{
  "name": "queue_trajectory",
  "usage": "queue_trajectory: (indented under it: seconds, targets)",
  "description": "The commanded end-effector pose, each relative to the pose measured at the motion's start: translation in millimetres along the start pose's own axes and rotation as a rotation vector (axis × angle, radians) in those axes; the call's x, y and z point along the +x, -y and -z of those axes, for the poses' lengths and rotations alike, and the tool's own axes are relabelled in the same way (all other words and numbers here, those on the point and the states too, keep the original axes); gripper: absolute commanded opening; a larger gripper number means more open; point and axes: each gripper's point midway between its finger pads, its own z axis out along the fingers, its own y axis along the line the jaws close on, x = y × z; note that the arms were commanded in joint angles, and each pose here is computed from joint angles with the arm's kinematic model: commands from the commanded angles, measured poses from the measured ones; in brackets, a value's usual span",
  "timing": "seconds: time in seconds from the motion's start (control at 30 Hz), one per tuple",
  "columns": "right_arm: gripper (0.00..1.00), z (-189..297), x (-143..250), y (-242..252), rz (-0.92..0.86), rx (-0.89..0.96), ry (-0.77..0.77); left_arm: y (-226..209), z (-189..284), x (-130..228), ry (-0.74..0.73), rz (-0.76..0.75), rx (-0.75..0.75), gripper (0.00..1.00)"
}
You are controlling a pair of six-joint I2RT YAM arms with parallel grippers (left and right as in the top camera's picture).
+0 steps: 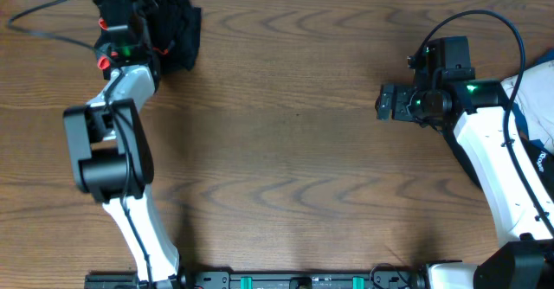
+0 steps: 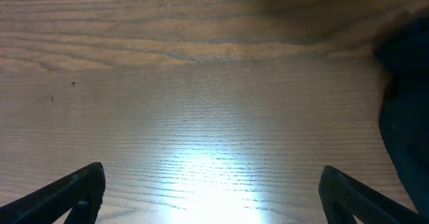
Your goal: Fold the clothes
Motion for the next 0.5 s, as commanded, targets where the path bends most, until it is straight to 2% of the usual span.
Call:
queue_trajectory:
  seconds: [0.0, 0.13, 0.27, 0.4, 0.47]
  targets:
    - [0.99, 11, -8, 0, 0.012, 0.001, 0.033, -14, -15, 32, -0.079, -0.134, -0.021, 0.75]
    - [0.99, 11, -6, 0, 0.012, 0.003, 0.027, -56, -13, 78, -0.219, -0.152, -0.113, 0.81]
    - [0.99, 11, -7, 0, 0.012, 0.001, 0.032, -88, -5, 104, -0.337, -0.157, -0.163, 0.83]
    - [0.99, 11, -8, 0, 0.012, 0.001, 0.034, -102, -2, 108, -0.364, -0.155, -0.185, 0.87]
    - [0.99, 11, -7, 0, 0.012, 0.002, 0.028, -99, -4, 91, -0.324, -0.153, -0.181, 0.88]
